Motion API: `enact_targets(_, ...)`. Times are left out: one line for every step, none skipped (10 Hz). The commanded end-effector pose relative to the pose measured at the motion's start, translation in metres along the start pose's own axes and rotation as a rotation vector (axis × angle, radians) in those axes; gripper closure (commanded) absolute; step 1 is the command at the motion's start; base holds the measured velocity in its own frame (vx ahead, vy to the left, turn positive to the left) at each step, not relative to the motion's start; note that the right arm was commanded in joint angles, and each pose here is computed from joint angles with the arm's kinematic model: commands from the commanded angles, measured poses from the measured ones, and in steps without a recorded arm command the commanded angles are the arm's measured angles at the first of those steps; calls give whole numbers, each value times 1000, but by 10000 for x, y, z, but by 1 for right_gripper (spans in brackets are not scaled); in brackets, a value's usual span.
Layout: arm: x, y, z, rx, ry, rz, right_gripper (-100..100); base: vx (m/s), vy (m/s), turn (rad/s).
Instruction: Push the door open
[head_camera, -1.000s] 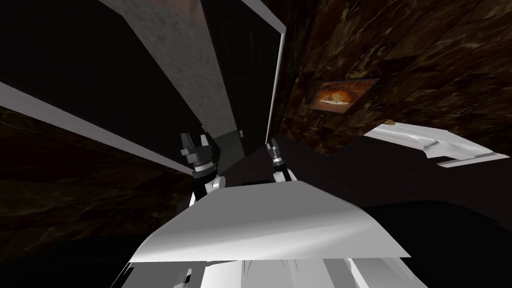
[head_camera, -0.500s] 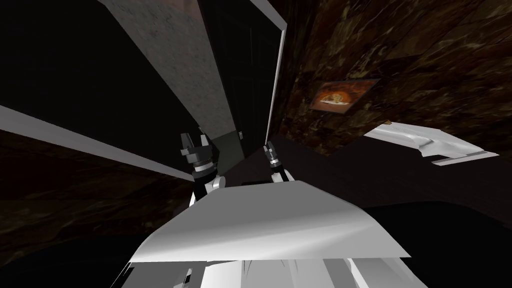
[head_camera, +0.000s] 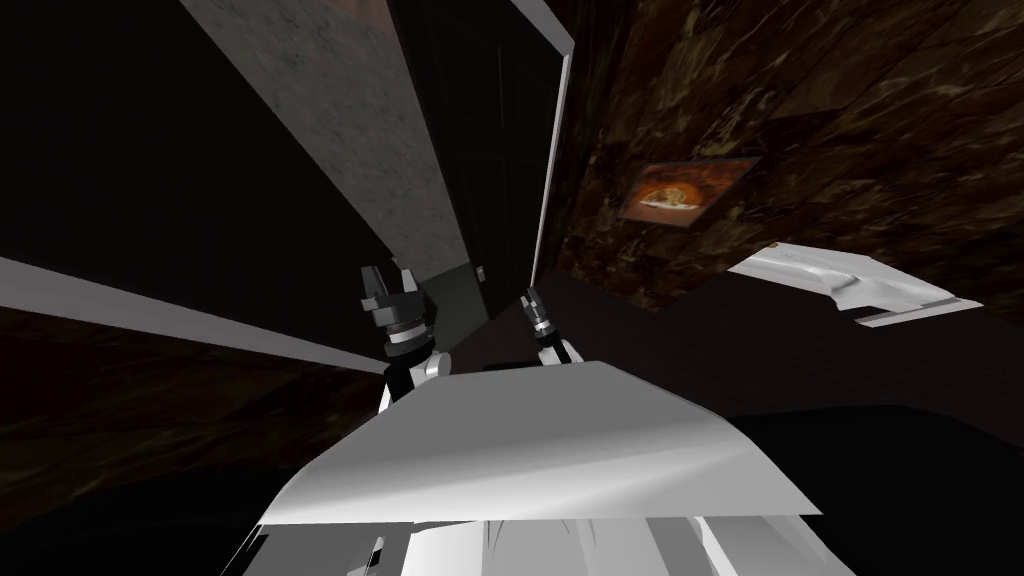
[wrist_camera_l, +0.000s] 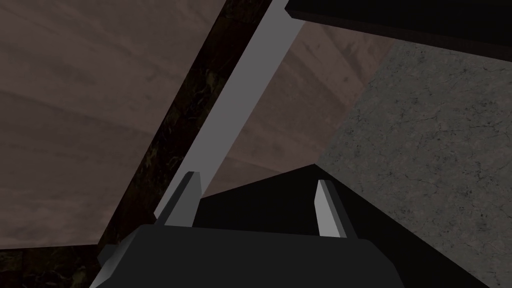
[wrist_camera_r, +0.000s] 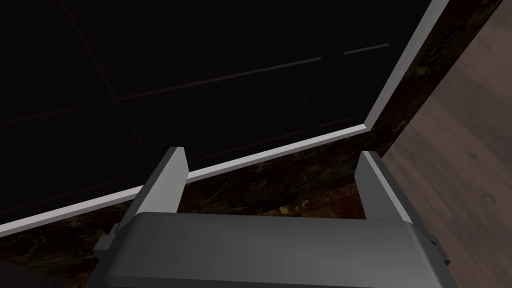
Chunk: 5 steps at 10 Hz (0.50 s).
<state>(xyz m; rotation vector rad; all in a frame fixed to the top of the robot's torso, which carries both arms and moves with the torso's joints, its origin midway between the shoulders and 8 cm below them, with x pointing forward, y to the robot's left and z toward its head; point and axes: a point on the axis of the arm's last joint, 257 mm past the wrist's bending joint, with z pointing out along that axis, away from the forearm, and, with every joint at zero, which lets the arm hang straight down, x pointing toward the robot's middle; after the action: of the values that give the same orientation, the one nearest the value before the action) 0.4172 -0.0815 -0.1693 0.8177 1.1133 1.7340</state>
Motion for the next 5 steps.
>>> enact_targets(67,-99,-9,14,19,8,-100,94,22,-47)
enact_targets(114,-161,-18,24,31,13,-100,102,32,-38)
enact_targets(162,-222,-28,33,42,17,-100,101,32,-39)
enact_targets(208,-283,-39,43,54,22,-100,97,44,-39)
enact_targets(255,-343,-51,52,66,26,-100,88,46,-38)
